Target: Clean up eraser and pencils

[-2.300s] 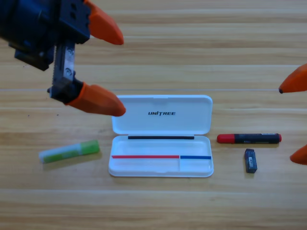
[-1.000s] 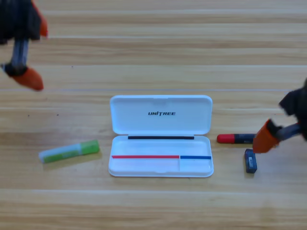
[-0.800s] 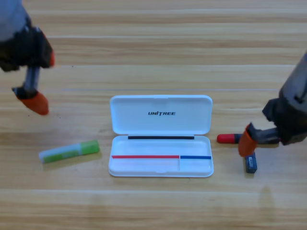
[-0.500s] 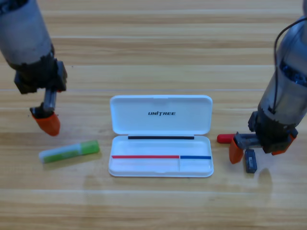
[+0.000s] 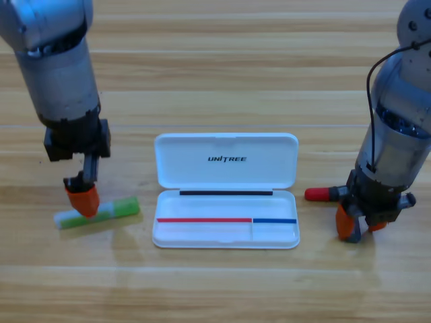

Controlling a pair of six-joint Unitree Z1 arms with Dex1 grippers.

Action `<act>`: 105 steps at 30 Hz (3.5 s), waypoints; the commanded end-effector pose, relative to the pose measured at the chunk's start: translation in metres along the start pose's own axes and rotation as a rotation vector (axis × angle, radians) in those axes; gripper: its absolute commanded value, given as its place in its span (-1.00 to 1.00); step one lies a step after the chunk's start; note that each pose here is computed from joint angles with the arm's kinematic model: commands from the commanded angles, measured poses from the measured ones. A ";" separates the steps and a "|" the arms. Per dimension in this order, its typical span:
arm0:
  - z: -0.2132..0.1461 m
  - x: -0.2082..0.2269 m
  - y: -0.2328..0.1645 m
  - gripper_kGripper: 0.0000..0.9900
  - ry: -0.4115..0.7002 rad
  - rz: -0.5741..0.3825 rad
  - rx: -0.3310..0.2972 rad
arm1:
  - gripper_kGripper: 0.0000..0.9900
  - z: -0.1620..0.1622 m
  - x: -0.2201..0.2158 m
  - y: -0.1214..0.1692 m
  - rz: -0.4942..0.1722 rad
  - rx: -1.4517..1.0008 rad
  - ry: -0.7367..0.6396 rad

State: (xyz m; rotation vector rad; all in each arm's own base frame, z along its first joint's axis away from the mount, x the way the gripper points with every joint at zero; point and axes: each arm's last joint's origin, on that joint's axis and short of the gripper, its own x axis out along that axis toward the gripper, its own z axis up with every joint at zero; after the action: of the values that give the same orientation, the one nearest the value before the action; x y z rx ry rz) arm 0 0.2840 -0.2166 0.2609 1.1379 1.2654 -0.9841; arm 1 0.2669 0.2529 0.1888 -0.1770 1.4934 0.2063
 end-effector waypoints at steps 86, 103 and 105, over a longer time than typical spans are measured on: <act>-0.033 -0.020 -0.005 -1.00 -0.104 0.095 0.005 | 0.92 0.007 -0.088 -0.009 -0.041 -1.224 -0.055; 0.053 -0.050 -0.052 -1.00 -0.142 0.076 0.155 | 0.76 0.072 0.008 -0.019 0.052 -1.342 0.083; 0.061 -0.044 -0.053 -1.00 -0.134 0.069 0.165 | 0.73 0.076 0.013 -0.019 0.052 -1.342 0.083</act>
State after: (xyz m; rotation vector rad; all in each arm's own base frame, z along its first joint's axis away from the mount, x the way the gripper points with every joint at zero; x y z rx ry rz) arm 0 0.2437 -0.2611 0.3273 1.1544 0.9852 -1.0648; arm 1 0.3266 0.2553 0.2167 -1.2362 1.1502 1.2259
